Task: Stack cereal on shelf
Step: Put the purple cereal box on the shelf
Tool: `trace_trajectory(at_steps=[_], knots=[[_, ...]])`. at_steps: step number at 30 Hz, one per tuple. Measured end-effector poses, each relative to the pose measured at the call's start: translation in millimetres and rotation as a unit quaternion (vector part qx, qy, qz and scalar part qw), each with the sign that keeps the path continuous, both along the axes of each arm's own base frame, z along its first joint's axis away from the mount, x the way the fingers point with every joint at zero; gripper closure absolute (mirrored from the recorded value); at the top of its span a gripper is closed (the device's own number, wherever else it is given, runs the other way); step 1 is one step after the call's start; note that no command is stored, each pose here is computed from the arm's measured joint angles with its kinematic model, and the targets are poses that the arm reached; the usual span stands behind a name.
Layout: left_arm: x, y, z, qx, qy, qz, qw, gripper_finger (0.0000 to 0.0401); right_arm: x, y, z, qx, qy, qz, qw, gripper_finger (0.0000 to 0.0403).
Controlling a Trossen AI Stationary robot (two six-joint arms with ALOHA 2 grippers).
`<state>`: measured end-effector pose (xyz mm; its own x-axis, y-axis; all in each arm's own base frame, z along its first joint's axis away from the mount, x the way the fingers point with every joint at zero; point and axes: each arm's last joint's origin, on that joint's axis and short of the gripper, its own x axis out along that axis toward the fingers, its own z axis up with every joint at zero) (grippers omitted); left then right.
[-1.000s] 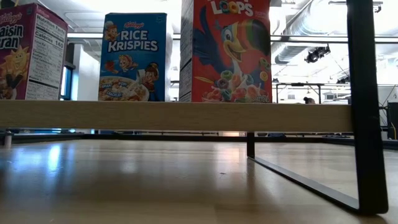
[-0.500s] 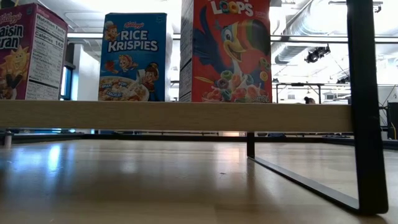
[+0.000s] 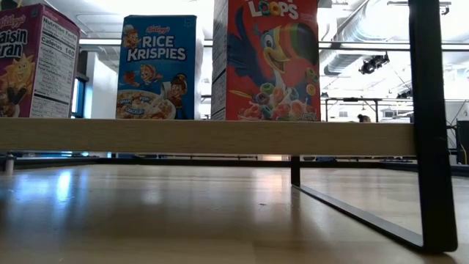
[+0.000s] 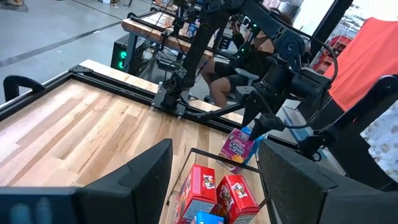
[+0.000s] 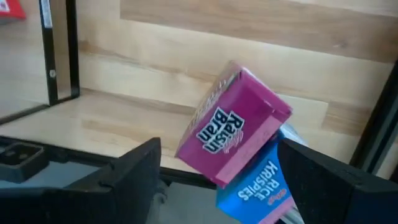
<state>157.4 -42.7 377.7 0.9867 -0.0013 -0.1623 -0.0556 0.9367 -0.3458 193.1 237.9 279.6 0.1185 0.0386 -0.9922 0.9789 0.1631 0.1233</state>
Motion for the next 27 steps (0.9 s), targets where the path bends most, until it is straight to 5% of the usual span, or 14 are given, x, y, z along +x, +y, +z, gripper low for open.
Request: trace_trajectory(at_steps=[27], knots=[[0.1,0.0,-0.2,0.002,0.001,0.000,1.000,0.0172,7.3,-10.5,-30.5,0.013,0.039,-0.025,0.999,0.0104]])
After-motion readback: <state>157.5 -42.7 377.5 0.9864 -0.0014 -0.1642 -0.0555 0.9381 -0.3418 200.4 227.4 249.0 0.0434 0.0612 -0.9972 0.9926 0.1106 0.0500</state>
